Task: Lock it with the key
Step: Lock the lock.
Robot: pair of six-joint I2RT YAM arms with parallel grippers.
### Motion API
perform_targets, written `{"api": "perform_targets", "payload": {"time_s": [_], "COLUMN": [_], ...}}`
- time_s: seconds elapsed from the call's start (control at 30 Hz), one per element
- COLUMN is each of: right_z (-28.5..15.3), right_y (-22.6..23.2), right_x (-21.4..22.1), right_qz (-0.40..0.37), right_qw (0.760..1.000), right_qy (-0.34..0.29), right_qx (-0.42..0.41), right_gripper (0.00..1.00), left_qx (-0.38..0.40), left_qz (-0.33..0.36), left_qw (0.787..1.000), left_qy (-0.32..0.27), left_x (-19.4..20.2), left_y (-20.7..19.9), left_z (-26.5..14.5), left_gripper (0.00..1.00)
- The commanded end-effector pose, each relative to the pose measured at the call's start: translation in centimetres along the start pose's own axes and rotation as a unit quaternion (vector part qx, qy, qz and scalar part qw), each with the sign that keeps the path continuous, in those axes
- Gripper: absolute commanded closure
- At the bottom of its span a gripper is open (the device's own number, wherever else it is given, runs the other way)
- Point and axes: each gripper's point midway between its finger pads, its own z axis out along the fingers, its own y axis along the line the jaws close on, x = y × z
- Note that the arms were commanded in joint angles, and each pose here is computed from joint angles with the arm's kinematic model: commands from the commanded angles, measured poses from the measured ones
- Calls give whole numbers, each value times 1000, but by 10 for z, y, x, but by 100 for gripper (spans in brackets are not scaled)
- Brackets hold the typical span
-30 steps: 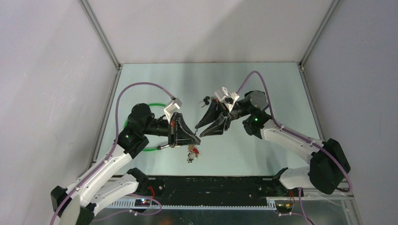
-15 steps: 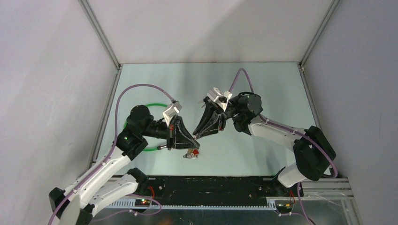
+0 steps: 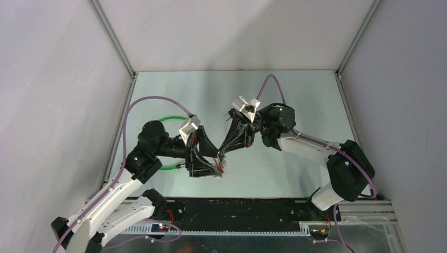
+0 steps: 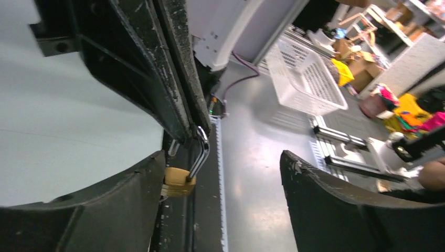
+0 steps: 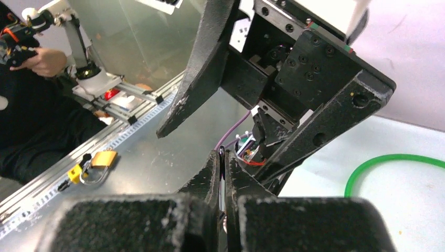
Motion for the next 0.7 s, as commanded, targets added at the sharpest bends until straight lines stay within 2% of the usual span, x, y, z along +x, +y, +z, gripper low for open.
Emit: {"api": "perform_targets", "payload": {"time_s": [0.0,0.13,0.23,0.37,0.5,0.6,0.67], "right_z": [1,-6,-10,-23,-30,-33,-33], "right_y": [-2,-21,-34,-53,-59,-67,-72], "right_x": [-39,-40,-48,-41,-45,-55,-60], "right_qz": [-30,-26,-35,-13,-5,4,19], "right_qw": [998,994,983,962,942,919,906], "right_qy": [-48,-56,-64,-56,-65,-93,-117], "right_qx": [32,93,168,267,329,382,406], "right_gripper": [100,100,100,100,100,100,100], "left_qx": [-72,-144,-236,-305,-323,-278,-265], "left_qz": [33,54,57,65,81,119,142], "left_qw": [997,986,965,941,930,939,937], "left_qy": [-25,-57,-95,-131,-154,-163,-180], "left_x": [-10,-21,-37,-52,-64,-71,-77], "left_y": [19,39,65,79,76,58,52], "left_z": [-5,-13,-27,-45,-54,-47,-48], "left_gripper": [12,8,8,8,9,13,14]}}
